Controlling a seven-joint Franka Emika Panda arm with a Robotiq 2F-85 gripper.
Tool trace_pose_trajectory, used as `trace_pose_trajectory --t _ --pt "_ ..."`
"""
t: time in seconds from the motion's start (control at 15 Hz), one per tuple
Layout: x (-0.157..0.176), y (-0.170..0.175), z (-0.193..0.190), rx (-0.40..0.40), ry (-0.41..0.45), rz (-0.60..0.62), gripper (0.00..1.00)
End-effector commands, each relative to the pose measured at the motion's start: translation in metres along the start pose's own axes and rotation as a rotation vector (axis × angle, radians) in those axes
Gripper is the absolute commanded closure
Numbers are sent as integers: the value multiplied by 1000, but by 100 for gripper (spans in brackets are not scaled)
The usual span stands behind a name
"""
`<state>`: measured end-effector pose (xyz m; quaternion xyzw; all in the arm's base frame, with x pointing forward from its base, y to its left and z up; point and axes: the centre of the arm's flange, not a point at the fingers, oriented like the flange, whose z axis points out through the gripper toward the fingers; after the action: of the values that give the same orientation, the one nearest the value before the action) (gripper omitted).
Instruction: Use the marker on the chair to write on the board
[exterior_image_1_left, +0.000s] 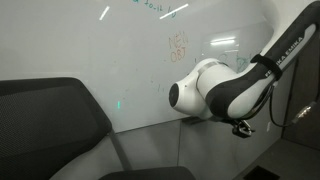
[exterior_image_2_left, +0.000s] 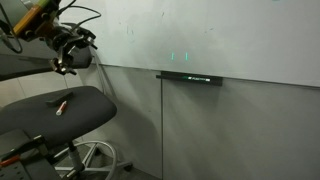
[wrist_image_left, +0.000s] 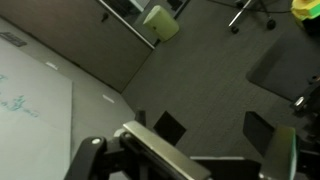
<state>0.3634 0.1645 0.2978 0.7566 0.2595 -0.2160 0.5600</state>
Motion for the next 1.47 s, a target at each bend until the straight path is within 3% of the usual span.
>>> trace_pose_trajectory --t 0.0,0.07,0.53,0.6,0.73,0.87,1.2,1.4 --pt "2 43 -14 -82 72 85 0" --pt "0 19 -9 -63 48 48 0" --pt "2 35 -12 -67 61 80 0" --pt "4 38 -10 -50 4 99 0" --pt "14 42 -5 -59 -20 60 0" --pt "31 49 -2 -96 37 2 0" --pt "78 53 -33 -188 346 -98 0" --pt "88 38 -44 -216 530 -121 0"
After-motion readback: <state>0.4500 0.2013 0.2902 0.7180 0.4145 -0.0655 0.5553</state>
